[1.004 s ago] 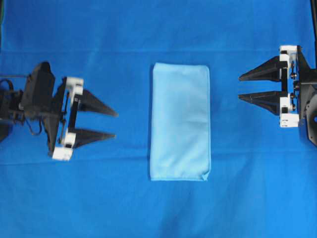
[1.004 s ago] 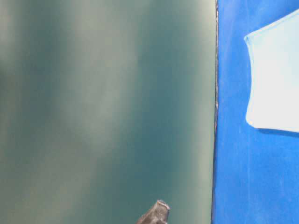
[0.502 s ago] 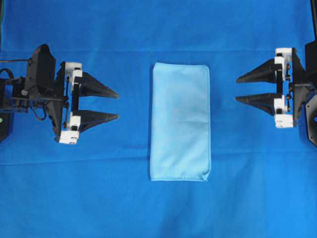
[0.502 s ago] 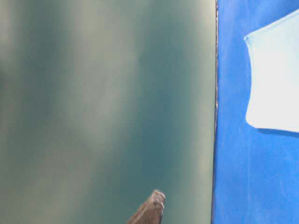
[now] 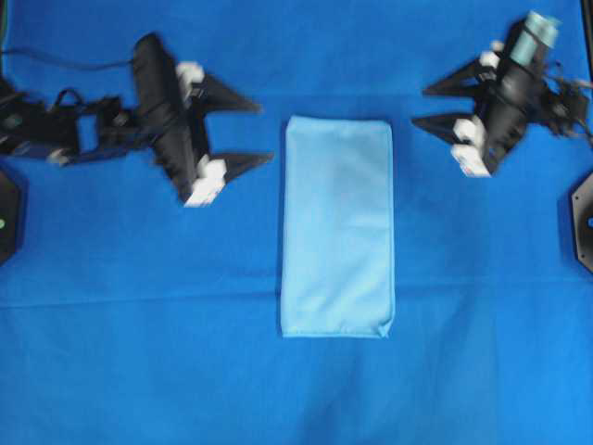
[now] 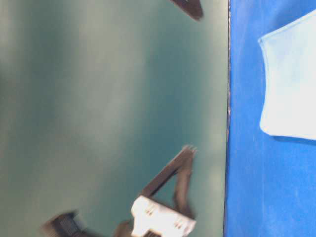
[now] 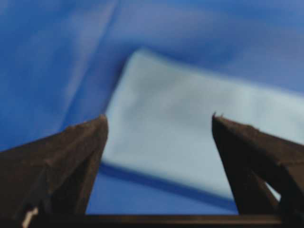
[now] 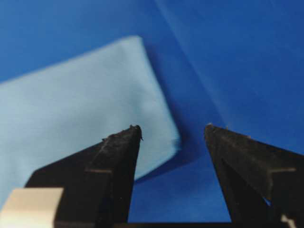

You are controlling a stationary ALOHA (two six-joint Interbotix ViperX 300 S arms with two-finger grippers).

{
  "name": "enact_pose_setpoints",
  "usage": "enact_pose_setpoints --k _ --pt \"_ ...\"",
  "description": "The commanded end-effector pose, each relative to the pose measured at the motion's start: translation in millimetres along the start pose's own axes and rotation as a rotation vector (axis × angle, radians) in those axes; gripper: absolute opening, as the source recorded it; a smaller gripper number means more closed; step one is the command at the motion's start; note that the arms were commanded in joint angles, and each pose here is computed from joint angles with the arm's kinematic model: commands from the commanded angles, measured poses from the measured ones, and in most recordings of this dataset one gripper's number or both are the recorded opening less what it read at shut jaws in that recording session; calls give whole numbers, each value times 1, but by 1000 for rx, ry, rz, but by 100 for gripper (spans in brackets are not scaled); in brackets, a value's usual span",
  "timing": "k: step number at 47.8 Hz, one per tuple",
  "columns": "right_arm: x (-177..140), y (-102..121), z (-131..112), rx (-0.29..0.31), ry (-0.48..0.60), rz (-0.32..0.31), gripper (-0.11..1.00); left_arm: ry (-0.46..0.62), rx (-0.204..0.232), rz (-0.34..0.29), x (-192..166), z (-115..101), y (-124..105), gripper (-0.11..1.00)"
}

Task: Fold the light blue towel.
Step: 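Move both grippers to the far corners of the vertical strip and grasp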

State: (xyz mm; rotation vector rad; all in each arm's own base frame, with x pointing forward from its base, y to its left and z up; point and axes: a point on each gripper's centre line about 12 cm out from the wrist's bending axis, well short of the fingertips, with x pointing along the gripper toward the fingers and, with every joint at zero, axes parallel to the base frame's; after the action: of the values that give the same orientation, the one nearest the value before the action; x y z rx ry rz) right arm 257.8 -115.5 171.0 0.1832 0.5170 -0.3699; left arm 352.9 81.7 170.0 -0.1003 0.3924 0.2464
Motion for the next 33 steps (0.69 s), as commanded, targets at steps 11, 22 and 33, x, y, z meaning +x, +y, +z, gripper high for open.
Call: enact_pose_setpoints --k 11,22,33 --pt "58 -14 -12 7 131 -24 64 104 -30 75 56 -33 32 85" --pt "84 -18 -37 23 227 -26 64 164 -41 91 82 -61 40 85" --pt "86 -18 -43 34 245 -29 61 179 -49 100 84 -65 44 74"
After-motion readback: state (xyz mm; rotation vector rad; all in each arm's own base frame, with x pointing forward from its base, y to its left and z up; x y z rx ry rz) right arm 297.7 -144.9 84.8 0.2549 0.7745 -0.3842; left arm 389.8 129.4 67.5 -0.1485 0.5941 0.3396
